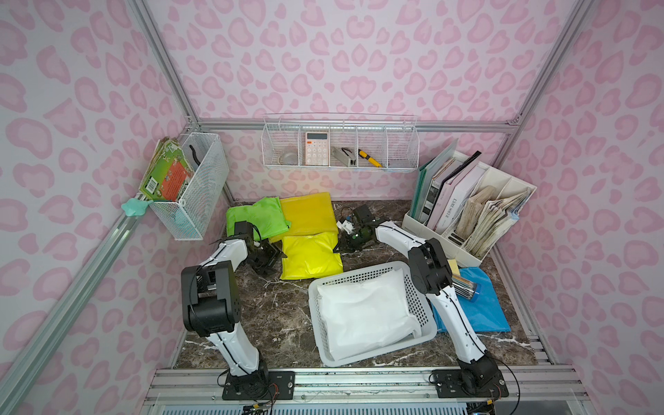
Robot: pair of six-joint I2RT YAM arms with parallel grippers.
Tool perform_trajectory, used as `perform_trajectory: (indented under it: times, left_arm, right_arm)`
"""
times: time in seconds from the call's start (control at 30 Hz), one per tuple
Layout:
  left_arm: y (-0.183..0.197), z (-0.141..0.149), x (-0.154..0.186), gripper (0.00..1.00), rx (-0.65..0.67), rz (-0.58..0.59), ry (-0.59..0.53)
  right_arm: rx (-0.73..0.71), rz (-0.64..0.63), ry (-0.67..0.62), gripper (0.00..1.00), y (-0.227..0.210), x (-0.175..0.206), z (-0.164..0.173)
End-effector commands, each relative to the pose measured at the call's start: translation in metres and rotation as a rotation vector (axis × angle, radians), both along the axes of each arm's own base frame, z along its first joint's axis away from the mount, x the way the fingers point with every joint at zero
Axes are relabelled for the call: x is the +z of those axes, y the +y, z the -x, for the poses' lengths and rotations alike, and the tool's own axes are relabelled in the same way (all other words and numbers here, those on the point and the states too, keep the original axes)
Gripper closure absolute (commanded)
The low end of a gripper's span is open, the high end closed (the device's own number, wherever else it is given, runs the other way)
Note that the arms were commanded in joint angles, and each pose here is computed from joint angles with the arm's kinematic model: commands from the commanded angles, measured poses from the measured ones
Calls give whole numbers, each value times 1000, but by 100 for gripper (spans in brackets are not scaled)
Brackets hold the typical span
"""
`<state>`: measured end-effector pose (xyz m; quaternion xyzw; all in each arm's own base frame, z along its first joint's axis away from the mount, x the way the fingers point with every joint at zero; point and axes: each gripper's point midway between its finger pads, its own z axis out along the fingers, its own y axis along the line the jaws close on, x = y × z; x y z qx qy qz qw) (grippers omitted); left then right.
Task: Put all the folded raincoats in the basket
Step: Pick up the raincoat from the center of the board.
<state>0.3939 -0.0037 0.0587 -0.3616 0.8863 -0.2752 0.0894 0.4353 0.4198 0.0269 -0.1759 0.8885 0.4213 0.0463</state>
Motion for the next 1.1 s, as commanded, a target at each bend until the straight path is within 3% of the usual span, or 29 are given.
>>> perform_trajectory:
  times: [0.0, 0.13, 0.3, 0.5, 0.77, 1.07]
  left_arm:
    - [2, -12, -7, 38, -4, 0, -26]
    - [-3, -20, -20, 54, -14, 37, -25]
    - [-10, -22, -19, 68, -25, 83, -74]
    - [-10, -17, -18, 100, -23, 76, -66]
    - [4, 4, 7, 100, 4, -31, -19]
    - [15, 48, 85, 100, 27, -161, -57]
  right_arm:
    - [2, 84, 42, 100, -11, -20, 12]
    - [4, 84, 43, 100, -8, -19, 13]
    - [8, 88, 42, 100, -7, -20, 15]
    - [4, 85, 33, 100, -4, -14, 13]
    - [7, 38, -28, 100, 9, 30, 12]
    - [-2, -78, -156, 100, 37, 117, 17]
